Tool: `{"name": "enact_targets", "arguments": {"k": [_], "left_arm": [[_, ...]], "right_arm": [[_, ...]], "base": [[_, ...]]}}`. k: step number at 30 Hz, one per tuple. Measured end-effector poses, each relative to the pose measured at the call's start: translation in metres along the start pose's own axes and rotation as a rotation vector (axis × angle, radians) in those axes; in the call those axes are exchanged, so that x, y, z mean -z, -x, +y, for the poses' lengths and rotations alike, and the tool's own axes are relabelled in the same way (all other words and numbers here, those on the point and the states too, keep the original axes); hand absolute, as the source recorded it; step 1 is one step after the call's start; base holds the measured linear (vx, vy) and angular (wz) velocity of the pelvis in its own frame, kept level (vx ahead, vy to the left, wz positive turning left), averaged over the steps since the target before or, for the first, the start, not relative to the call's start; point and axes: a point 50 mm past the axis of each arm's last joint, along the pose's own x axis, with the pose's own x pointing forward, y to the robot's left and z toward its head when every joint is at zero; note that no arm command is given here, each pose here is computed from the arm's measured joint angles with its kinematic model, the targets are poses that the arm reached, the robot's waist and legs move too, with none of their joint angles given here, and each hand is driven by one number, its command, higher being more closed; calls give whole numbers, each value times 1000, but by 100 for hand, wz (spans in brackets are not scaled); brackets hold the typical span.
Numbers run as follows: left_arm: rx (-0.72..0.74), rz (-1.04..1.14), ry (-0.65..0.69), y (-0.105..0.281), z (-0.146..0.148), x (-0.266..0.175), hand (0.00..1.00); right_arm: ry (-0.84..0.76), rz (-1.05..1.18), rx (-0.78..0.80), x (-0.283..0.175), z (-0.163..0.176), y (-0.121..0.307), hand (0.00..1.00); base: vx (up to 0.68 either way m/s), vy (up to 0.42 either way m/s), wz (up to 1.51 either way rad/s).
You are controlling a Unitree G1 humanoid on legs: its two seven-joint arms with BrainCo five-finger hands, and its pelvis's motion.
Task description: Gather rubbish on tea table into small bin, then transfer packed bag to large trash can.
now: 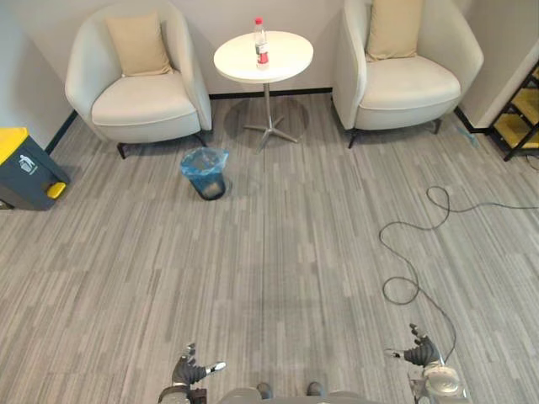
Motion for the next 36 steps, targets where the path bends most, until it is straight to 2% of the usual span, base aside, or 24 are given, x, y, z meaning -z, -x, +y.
{"name": "enact_targets", "arguments": {"k": [5,10,12,17,26,29,31,34,36], "left_arm": [[-39,-68,43,-1,11,-16,0],[-90,-58,46,1,26,-13,0],[-108,-84,88,-3,29,-22,0],[-82,-162,107,-14,14,-53,0],[-38,-214,99,-16,1,-72,0],[-48,-236,110,-15,4,-75,0],[-70,-193,111,-11,10,-60,0],[-80,-252,128,-16,13,-81,0],[-78,-246,135,-15,12,-79,0]], "right_arm": [[-61,-14,14,-11,8,-4,0],[-82,4,-14,-10,21,-2,0],[-83,-3,-18,-12,21,-3,0],[-91,-67,-2,-31,16,-7,0],[-163,-141,-26,-59,35,-10,0],[-162,-162,-18,-71,31,-15,0],[-162,-151,-25,-68,34,-14,0],[-176,-143,-35,-68,40,-14,0],[-179,-141,-42,-67,43,-13,0]], "base": [[21,27,-21],[226,16,-9],[470,-69,35],[591,-249,72],[649,-264,22],[666,-9,-54],[775,143,-79],[772,167,17],[663,151,13]]}}
